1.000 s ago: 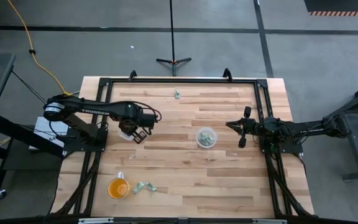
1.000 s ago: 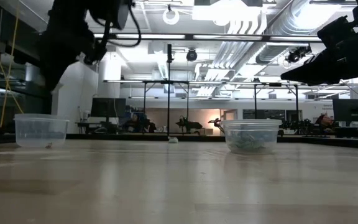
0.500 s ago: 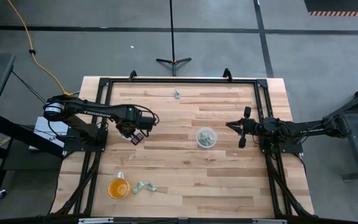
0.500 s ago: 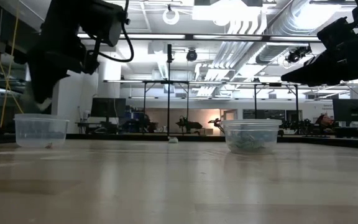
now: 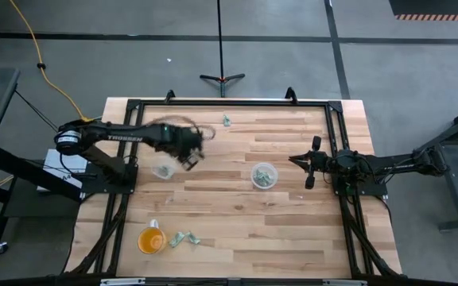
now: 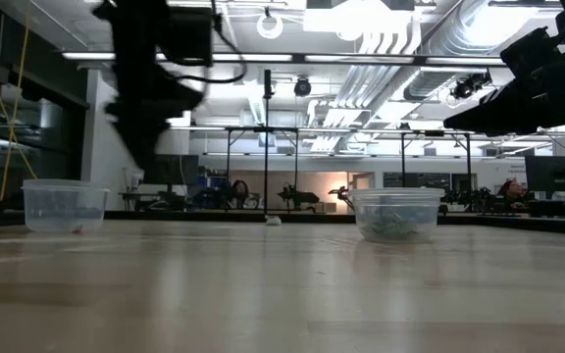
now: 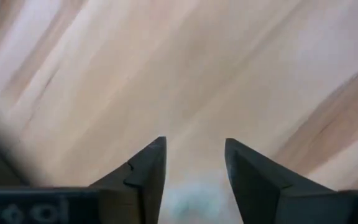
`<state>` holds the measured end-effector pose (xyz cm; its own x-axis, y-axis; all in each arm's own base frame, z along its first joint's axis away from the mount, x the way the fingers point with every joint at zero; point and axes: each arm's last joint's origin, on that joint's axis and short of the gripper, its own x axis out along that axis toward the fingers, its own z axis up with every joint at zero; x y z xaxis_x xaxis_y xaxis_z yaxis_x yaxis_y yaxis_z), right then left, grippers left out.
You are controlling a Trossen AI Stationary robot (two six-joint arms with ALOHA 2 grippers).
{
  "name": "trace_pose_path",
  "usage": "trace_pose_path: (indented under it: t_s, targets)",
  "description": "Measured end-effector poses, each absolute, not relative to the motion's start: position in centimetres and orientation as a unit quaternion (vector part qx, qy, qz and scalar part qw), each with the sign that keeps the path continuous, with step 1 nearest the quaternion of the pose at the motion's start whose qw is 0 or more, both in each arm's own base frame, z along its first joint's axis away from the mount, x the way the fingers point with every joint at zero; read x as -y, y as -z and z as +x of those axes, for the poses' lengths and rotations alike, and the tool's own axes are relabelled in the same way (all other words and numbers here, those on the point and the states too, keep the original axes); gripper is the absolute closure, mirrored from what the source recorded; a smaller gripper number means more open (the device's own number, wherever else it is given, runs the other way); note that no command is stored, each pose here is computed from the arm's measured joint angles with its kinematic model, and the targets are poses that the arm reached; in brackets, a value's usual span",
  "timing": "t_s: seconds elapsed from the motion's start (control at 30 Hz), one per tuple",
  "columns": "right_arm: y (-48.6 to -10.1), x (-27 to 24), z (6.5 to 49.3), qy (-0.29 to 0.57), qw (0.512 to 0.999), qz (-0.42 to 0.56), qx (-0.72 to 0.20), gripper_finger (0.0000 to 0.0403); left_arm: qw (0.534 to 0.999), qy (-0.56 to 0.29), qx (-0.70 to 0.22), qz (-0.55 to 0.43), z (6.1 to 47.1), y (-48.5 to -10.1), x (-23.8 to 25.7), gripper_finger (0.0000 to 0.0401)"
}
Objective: Pick and place items into bin
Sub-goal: Put the stevia pack into the left transparent bin
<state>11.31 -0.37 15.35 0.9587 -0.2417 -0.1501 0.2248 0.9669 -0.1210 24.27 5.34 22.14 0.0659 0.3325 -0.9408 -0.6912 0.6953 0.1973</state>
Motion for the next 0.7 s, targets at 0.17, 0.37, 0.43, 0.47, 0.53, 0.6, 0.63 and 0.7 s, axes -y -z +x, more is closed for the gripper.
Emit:
trace_pose_path:
  t_s: [0.17, 0.37, 0.43, 0.47, 0.53, 0.6, 0.63, 0.7]
  targets:
    - [-15.3, 0.4, 11.3, 0.118, 0.988, -0.051, -0.082, 0.0382, 0.829, -0.268, -0.468, -0.150, 26.8, -23.0, -10.1, 0.0186]
    - [-15.3, 0.4, 11.3, 0.119, 0.989, -0.041, -0.081, 0.0386, 0.885, -0.264, -0.356, -0.140, 27.8, -23.7, -14.6, 0.0161]
    - [-15.3, 0.4, 11.3, 0.119, 0.989, -0.041, -0.081, 0.0386, 0.890, -0.272, -0.338, -0.140, 28.3, -23.2, -15.5, 0.0144]
    - [-15.3, 0.4, 11.3, 0.119, 0.989, -0.041, -0.082, 0.0385, 0.891, -0.274, -0.334, -0.142, 28.6, -22.9, -15.8, 0.0133]
    - [-15.3, 0.4, 11.3, 0.119, 0.989, -0.041, -0.081, 0.0383, 0.890, -0.276, -0.333, -0.143, 29.3, -22.3, -16.4, 0.0110]
    - [-15.3, 0.4, 11.3, 0.119, 0.989, -0.041, -0.081, 0.0382, 0.883, -0.281, -0.344, -0.149, 29.8, -21.9, -17.3, 0.0087]
    - [-15.3, 0.4, 11.3, 0.119, 0.989, -0.041, -0.081, 0.0383, 0.881, -0.285, -0.341, -0.160, 30.2, -21.9, -17.8, 0.0077]
    - [-15.3, 0.4, 11.3, 0.120, 0.989, -0.042, -0.082, 0.0384, 0.872, -0.296, -0.342, -0.188, 30.8, -21.8, -18.9, 0.0061]
